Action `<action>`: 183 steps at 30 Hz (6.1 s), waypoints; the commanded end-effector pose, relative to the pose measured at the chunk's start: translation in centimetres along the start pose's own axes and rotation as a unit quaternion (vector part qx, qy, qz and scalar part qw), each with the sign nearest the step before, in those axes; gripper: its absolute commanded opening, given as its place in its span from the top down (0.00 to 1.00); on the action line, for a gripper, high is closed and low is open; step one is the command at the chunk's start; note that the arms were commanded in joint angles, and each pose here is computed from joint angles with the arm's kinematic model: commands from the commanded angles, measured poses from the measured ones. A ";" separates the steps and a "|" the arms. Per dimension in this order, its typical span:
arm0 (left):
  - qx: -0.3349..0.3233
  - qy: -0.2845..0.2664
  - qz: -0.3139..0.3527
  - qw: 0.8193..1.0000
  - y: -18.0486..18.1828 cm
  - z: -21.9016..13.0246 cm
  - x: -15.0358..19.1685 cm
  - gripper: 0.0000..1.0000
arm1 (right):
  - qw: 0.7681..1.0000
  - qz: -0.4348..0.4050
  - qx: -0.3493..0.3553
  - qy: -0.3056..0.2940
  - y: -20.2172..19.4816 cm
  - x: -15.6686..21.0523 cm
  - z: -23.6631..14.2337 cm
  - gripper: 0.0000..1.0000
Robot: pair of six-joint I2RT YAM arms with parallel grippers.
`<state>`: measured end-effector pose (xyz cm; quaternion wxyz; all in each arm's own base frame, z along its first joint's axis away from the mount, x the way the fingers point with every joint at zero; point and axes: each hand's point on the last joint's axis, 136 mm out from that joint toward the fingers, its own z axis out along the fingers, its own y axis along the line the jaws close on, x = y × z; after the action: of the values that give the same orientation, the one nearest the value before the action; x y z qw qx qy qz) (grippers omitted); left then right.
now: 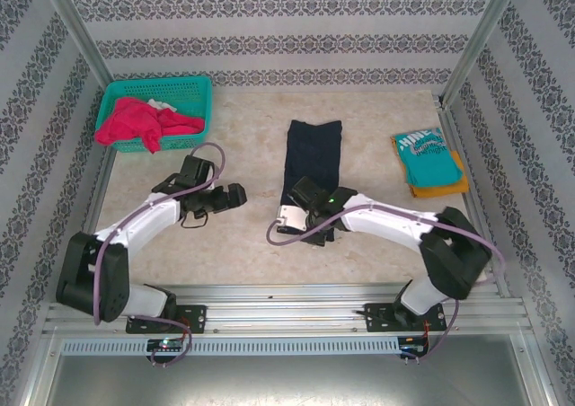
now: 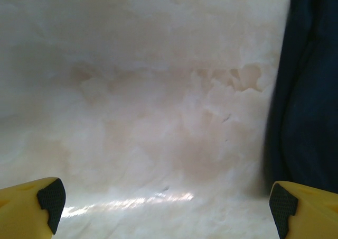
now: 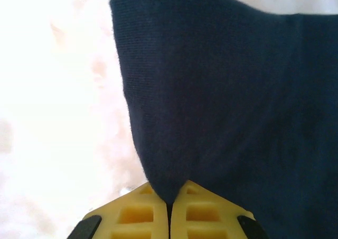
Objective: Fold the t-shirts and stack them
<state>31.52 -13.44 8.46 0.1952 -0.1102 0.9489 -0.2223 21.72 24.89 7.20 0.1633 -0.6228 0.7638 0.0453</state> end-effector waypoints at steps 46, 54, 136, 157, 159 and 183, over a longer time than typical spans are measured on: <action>0.073 0.130 -0.055 0.987 -9.4 14.7 2.1 0.98 | 0.995 0.030 -0.088 -0.034 4.9 0.5 -7.8 1.00; 0.071 0.187 -0.028 0.979 -6.8 13.2 6.8 1.00 | 0.992 0.022 -0.116 -0.044 6.2 -0.4 -10.8 1.00; 0.046 0.235 -0.074 0.968 -0.8 14.2 9.4 0.93 | 0.985 0.101 0.123 -0.061 -26.5 -4.5 -0.1 0.47; 0.052 0.010 0.034 0.998 -5.7 4.3 -0.2 0.54 | 0.726 0.665 0.018 -0.173 -20.9 3.9 -2.5 0.10; 0.061 -0.006 0.041 0.997 -7.5 4.0 -1.7 0.43 | 0.709 0.684 0.001 -0.168 -20.6 4.3 -1.6 0.11; -0.068 0.086 0.018 0.994 -6.2 12.3 0.2 0.73 | 0.621 0.779 -0.012 -0.085 -24.0 8.7 3.3 0.37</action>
<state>39.13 -25.13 2.43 0.1360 -0.0763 0.9673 -0.1999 43.43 13.69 4.23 0.1224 0.1910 0.9483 0.2217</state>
